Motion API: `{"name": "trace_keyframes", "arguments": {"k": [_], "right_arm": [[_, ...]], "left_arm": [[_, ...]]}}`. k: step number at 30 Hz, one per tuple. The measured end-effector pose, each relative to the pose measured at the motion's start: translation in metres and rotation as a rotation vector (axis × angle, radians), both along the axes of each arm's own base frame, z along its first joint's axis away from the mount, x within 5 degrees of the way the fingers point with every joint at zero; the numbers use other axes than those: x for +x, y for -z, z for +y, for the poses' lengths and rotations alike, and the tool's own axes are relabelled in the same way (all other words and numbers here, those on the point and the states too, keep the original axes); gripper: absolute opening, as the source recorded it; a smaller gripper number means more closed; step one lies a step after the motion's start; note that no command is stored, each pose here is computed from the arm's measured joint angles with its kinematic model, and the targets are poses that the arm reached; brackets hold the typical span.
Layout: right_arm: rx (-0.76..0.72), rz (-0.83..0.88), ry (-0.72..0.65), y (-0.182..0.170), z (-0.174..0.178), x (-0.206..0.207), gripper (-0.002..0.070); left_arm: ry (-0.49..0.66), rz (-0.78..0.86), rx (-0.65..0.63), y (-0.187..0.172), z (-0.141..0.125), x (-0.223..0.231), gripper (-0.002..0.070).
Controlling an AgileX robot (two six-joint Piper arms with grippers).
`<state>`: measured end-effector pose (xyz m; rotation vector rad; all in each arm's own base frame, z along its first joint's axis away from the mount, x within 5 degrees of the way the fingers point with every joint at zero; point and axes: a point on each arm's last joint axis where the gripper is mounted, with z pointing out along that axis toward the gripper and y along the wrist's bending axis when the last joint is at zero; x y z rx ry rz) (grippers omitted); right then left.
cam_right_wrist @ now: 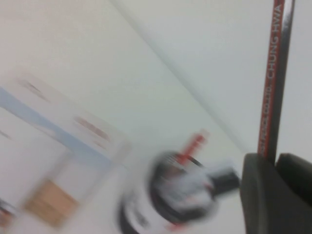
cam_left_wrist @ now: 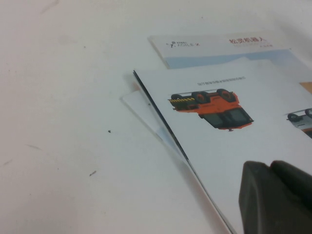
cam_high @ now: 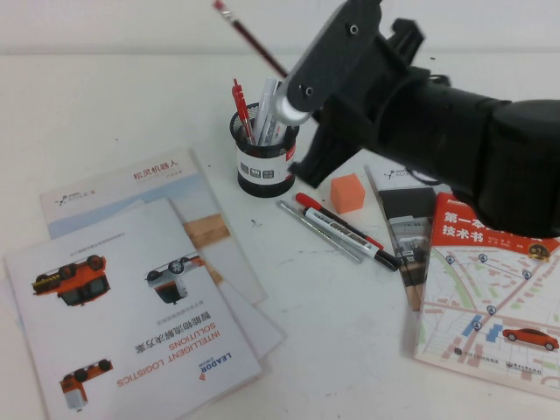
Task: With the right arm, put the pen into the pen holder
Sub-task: Place the pen onto the pen holder
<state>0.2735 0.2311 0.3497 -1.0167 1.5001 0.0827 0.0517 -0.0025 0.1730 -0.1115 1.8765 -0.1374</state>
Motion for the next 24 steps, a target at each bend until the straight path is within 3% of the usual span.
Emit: {"name": "trace_keyframes", "arguments": {"k": [8, 10, 13, 17, 21, 24], "right_arm": [[-0.233, -0.054, 0.410, 0.003, -0.038, 0.016, 0.0008], [-0.236, -0.039, 0.510, 0.004, -0.047, 0.017, 0.0008], [-0.109, 0.013, 0.604, 0.004, -0.051, 0.017, 0.0008], [0.157, 0.117, 0.454, 0.009, -0.032, 0.015, 0.0008], [0.301, 0.148, 0.248, 0.006, -0.008, 0.013, 0.0008], [0.366, 0.179, 0.199, 0.007, 0.000, 0.014, 0.0008]], "left_arm": [[0.000, 0.000, 0.000, 0.000, 0.000, 0.000, -0.0002], [0.000, 0.000, 0.000, 0.000, 0.000, 0.000, -0.0002], [0.000, 0.000, 0.000, 0.000, 0.000, 0.000, -0.0002], [0.000, 0.000, 0.000, 0.000, 0.000, 0.000, -0.0003], [0.000, 0.000, 0.000, 0.000, 0.000, 0.000, -0.0003], [0.000, 0.000, 0.000, 0.000, 0.000, 0.000, -0.0003]]}}
